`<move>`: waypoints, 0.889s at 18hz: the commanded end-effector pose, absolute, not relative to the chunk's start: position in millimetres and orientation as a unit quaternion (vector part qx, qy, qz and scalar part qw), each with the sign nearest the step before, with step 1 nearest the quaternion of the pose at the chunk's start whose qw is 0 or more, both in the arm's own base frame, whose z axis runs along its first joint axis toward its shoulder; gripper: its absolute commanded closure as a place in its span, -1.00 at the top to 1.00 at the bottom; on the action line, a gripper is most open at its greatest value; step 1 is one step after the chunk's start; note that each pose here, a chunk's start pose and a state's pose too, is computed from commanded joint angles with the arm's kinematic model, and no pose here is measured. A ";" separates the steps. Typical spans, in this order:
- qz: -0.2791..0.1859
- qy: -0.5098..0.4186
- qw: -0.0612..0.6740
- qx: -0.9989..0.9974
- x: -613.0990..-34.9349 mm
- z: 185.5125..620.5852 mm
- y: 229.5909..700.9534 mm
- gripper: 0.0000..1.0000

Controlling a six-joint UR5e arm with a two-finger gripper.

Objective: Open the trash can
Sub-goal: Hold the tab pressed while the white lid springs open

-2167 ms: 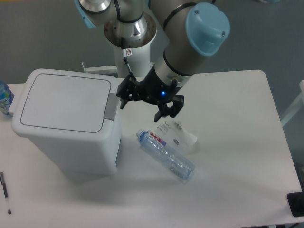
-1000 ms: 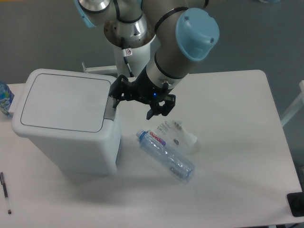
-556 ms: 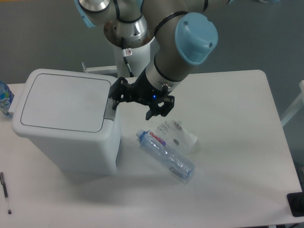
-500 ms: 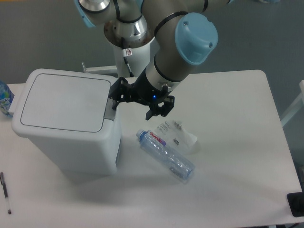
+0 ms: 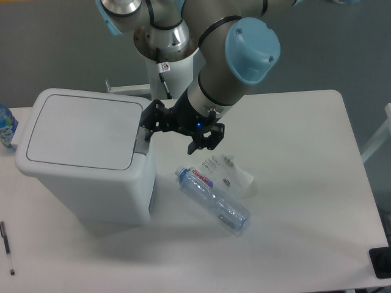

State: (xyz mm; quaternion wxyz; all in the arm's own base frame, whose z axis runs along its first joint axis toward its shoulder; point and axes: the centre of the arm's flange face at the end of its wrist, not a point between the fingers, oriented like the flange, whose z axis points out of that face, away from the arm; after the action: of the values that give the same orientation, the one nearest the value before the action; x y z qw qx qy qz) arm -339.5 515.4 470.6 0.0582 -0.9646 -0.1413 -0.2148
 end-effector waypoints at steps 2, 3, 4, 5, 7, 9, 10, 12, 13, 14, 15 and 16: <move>-0.215 -0.141 0.058 -0.965 -339.5 470.6 515.4 1.00; -0.215 -0.141 0.058 -0.965 -339.4 469.9 515.3 1.00; -0.215 -0.141 0.058 -0.965 -339.5 470.6 515.4 1.00; -0.215 -0.141 0.058 -0.965 -339.5 470.6 515.4 1.00; -0.214 -0.141 0.059 -0.965 -339.7 470.7 515.5 1.00; -0.214 -0.141 0.059 -0.965 -339.7 470.7 515.5 1.00; -0.214 -0.140 0.059 -0.965 -339.8 471.5 515.6 1.00; -0.209 -0.138 0.064 -0.966 -339.4 478.4 515.1 1.00; -0.207 -0.137 0.066 -0.966 -340.5 480.6 514.9 1.00; -0.204 -0.136 0.070 -0.967 -342.3 484.0 514.0 1.00; -0.199 -0.135 0.076 -0.968 -345.2 487.1 512.9 1.00; -0.193 -0.135 0.083 -0.968 -349.1 488.6 512.5 1.00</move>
State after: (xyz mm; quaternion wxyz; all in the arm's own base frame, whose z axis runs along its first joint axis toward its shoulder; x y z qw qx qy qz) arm -349.1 512.5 488.6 0.0834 -0.9684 -0.1347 -0.1928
